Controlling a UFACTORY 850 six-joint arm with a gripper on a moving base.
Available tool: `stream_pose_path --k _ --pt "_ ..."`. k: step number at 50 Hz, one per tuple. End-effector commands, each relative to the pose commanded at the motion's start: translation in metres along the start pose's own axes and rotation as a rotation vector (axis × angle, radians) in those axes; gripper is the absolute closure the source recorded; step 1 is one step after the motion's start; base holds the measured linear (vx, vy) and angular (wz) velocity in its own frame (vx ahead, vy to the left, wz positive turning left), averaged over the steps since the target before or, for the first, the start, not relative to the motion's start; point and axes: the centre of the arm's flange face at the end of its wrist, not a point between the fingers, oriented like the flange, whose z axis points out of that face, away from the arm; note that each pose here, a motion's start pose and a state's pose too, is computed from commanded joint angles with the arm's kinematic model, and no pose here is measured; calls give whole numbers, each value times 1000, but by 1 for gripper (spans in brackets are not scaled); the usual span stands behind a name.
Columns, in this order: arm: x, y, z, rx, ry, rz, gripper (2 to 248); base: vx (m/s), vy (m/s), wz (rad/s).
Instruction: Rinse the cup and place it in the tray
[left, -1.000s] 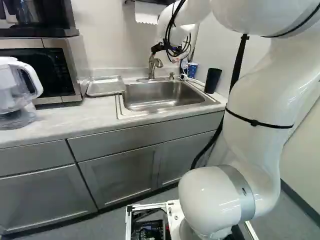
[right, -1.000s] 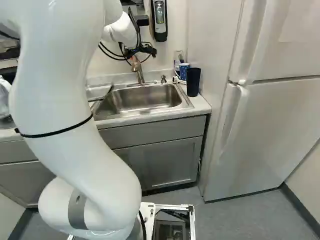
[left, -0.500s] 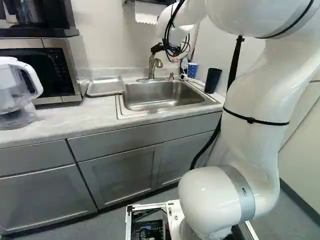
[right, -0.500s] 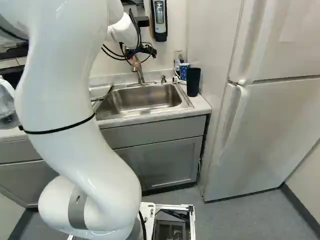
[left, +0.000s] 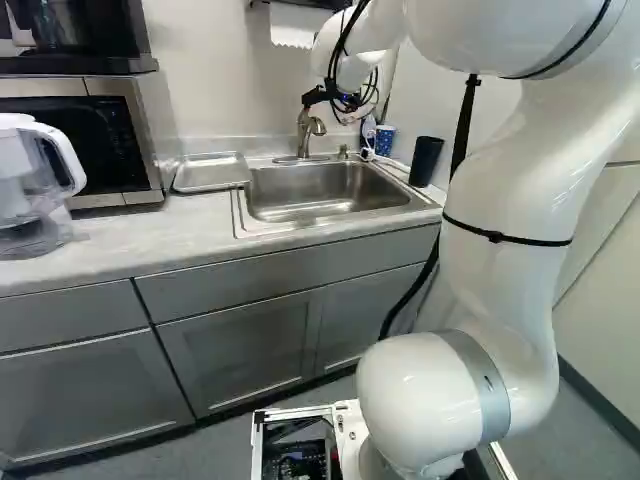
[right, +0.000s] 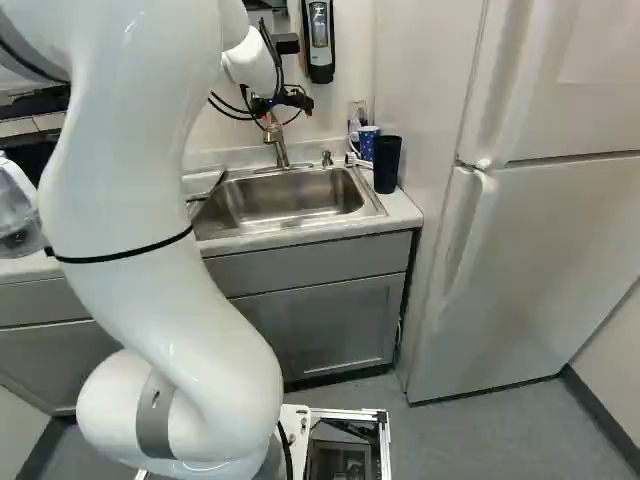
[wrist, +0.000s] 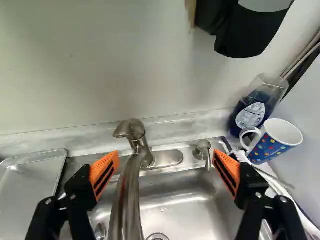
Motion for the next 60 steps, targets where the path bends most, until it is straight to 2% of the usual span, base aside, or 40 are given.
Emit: stream_pose_path --k 60 --pt "9 1 20 -1 7 1 3 0 0 0"
